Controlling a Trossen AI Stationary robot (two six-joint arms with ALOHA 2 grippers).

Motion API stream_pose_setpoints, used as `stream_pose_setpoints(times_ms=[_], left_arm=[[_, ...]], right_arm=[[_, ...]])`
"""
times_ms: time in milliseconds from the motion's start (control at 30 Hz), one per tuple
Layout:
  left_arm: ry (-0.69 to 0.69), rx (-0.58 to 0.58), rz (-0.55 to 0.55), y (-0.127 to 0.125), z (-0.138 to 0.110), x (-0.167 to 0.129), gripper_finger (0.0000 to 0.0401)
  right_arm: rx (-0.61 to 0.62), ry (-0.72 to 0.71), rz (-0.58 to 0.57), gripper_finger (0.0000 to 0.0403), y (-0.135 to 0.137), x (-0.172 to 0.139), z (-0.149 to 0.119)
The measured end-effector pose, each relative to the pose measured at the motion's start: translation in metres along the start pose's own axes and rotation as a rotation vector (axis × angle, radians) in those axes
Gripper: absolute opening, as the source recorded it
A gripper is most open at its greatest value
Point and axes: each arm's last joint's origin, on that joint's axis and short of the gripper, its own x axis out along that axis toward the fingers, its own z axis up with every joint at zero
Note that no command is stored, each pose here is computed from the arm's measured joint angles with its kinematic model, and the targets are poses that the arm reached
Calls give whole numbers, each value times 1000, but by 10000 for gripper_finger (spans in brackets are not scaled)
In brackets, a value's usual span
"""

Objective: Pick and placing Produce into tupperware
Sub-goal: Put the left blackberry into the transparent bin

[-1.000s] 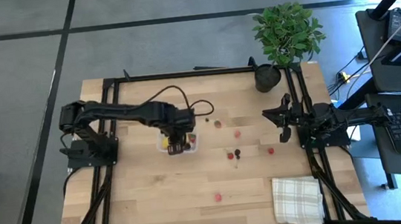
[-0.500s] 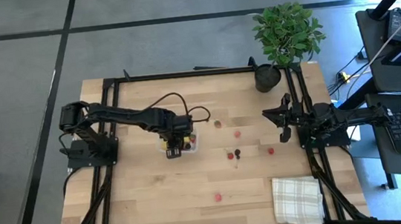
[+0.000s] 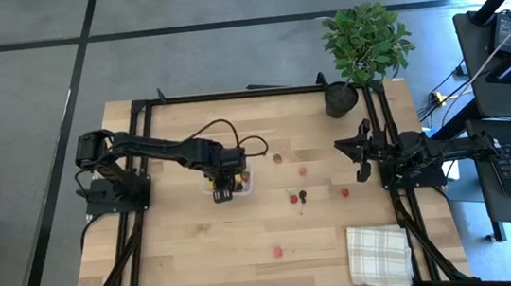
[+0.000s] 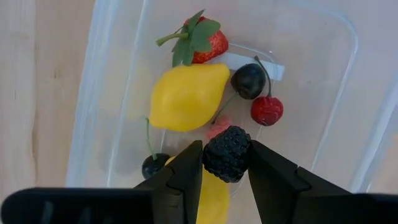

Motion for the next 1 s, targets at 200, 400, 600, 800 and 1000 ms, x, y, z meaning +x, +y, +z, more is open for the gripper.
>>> stream_pose_setpoints(times_ms=[200, 400, 600, 800, 1000], left_arm=[[-6, 6, -3, -2, 0, 0, 112], [-8, 8, -2, -2, 1, 0, 112], [-14, 9, -3, -2, 1, 0, 112], [-14, 10, -3, -2, 1, 0, 112], [-13, 10, -3, -2, 1, 0, 112]], right_arm=[[0, 0, 0, 51, 0, 0, 0], [0, 0, 0, 51, 0, 0, 0], [-1, 0, 0, 51, 0, 0, 0], [-1, 0, 0, 51, 0, 0, 0], [-1, 0, 0, 51, 0, 0, 0]])
